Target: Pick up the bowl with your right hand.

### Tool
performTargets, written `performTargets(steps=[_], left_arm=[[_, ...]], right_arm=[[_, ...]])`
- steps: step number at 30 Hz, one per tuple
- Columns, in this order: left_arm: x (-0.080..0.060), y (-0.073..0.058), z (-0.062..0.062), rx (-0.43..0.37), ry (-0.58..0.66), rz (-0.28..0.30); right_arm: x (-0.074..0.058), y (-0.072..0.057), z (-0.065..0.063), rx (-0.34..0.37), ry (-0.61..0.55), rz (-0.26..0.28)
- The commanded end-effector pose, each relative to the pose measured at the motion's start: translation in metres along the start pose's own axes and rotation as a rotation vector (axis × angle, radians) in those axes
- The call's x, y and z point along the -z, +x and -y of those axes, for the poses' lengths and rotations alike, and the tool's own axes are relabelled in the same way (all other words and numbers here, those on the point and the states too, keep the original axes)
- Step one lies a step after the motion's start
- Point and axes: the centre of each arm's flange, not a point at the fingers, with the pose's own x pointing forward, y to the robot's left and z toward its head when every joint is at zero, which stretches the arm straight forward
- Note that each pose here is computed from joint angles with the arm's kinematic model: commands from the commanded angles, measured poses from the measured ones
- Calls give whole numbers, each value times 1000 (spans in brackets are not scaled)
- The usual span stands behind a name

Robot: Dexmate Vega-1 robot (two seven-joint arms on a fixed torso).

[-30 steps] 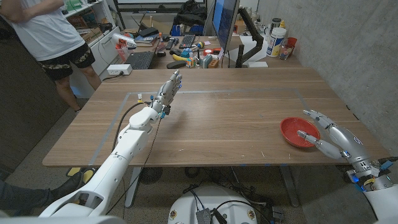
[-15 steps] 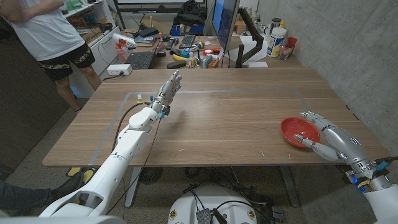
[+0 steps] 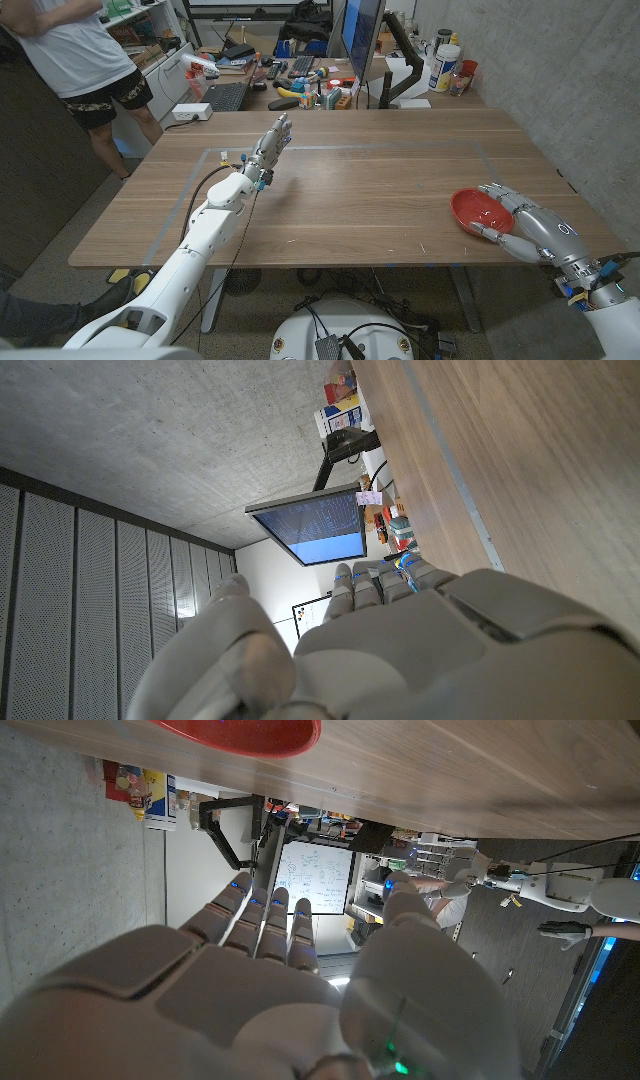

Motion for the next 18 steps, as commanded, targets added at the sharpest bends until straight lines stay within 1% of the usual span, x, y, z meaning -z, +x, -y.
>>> performTargets(steps=[1,18], left_arm=[[0,1,1,-2,1,-1],[1,3,2,-2,-2,-5]], right_arm=[[7,-2,-6,-36,-100,-26],[9,-2,-9,-66,-173,-32]])
